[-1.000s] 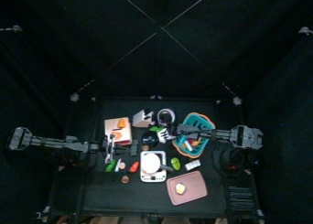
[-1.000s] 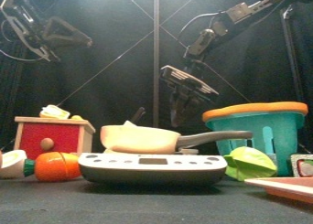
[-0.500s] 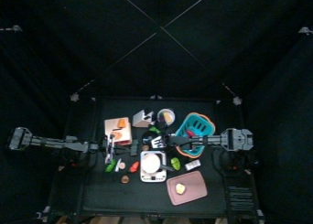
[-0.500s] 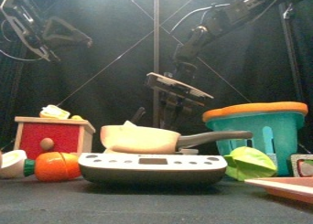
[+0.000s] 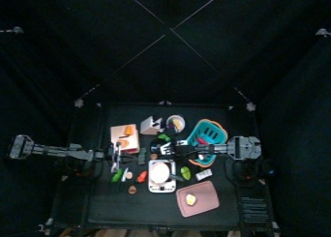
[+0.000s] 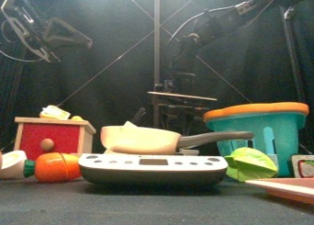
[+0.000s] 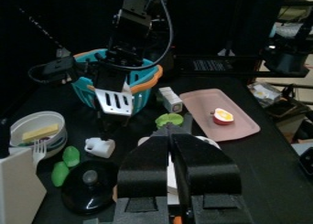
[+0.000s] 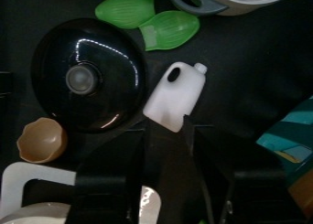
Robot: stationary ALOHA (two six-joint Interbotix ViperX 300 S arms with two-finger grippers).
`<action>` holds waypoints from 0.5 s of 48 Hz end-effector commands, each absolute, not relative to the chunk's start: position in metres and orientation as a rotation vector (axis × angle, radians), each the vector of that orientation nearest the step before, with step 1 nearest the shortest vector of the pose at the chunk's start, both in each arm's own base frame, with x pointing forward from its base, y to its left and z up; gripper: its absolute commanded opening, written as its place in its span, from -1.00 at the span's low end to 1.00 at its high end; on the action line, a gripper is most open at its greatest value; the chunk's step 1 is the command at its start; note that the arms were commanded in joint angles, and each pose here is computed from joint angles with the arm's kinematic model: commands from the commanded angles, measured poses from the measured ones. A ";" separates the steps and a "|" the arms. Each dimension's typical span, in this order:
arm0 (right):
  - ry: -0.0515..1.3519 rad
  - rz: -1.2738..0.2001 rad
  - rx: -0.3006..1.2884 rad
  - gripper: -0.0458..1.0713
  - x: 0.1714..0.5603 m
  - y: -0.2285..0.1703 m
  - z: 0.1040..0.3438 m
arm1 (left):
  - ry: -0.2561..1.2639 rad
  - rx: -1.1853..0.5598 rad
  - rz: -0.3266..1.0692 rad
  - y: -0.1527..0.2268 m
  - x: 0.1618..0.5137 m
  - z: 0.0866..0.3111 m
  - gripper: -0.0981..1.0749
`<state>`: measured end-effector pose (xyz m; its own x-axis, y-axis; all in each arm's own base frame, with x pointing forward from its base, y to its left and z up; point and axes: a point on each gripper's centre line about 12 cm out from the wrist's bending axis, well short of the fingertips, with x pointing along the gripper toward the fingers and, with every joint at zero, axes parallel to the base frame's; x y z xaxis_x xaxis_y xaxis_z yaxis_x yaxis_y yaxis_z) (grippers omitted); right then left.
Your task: Grab detergent
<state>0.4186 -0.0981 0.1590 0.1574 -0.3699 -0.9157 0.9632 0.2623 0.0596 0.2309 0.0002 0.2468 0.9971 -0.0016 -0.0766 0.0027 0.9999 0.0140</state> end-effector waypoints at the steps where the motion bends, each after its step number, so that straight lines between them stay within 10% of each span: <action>1: 0.912 -1.103 0.801 0.58 0.419 -0.100 0.173 | 0.063 0.014 0.001 0.001 0.233 0.251 -0.22; 24: 0.989 -1.170 0.865 0.73 0.408 -0.126 0.173 | 0.068 0.014 0.001 0.001 0.232 0.249 -0.22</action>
<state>0.4112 -0.1209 0.1578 0.0957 -0.3337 -0.9378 0.9774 0.2101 0.0250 0.2302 0.0002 0.2441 0.9964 -0.0016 -0.0843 0.0027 0.9999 0.0124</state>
